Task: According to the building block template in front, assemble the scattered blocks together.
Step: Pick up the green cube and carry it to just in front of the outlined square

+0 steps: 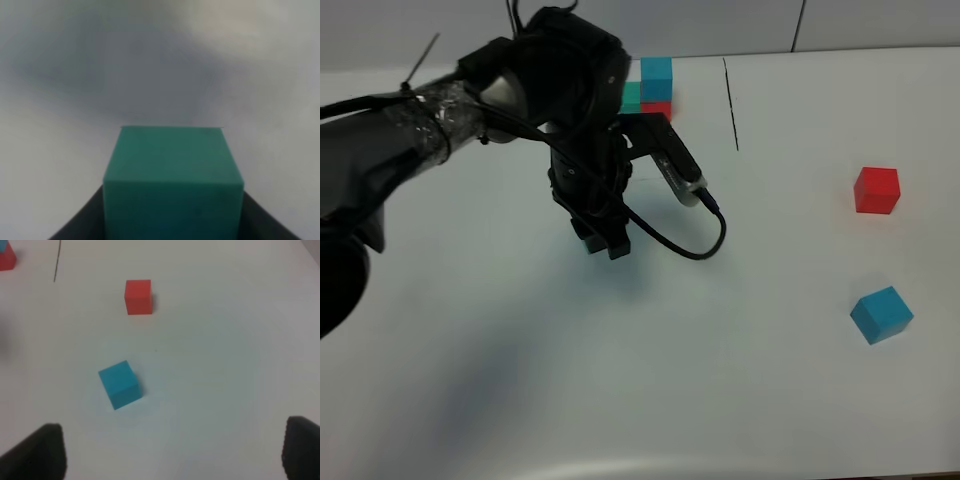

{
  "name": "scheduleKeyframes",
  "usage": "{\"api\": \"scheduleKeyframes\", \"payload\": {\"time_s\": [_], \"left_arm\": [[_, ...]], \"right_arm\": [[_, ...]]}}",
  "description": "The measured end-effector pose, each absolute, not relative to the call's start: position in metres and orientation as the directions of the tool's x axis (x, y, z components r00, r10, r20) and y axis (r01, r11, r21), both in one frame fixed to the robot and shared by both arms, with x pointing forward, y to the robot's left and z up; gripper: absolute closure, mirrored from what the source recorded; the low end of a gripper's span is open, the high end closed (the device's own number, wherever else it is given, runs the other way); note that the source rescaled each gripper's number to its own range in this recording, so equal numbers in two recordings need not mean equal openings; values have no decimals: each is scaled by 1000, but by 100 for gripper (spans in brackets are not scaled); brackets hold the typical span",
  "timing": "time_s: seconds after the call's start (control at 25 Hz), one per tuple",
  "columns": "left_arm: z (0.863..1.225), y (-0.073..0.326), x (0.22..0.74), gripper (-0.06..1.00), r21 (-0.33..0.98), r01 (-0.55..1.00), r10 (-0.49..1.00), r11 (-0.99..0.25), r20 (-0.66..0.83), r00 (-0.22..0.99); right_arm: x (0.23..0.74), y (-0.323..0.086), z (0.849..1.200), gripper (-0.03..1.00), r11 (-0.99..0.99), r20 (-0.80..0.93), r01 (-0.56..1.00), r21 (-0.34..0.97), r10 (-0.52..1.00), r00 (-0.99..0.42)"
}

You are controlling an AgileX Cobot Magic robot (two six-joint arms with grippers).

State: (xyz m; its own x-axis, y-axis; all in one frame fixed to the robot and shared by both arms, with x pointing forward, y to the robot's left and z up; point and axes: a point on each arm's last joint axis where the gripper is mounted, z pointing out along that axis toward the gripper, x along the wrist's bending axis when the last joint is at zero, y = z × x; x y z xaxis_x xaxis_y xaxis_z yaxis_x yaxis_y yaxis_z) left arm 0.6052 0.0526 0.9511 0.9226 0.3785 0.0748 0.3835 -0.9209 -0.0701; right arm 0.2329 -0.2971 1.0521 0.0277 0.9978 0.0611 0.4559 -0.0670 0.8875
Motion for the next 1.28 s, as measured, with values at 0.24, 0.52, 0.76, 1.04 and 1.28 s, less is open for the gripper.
{"api": "scheduleKeyframes", "payload": {"time_s": [0.24, 0.52, 0.76, 1.04, 1.28], "left_arm": [[941, 18, 604, 92, -62, 223, 218, -973, 82, 972], [922, 0, 604, 92, -44, 152, 148, -987, 95, 984], [914, -6, 605, 92, -18, 120, 117, -993, 111, 987], [893, -7, 606, 92, -48, 115, 111, -992, 86, 990], [892, -7, 607, 92, -52, 114, 109, -992, 85, 990]], "right_arm": [[233, -297, 1052, 9, -67, 61, 456, 887, 998, 28], [233, -297, 1052, 9, -67, 61, 456, 887, 998, 28], [233, -297, 1052, 9, -67, 61, 456, 887, 998, 28], [233, -297, 1052, 9, -67, 61, 456, 887, 998, 28], [233, -297, 1052, 9, -68, 62, 456, 887, 998, 28]]}}
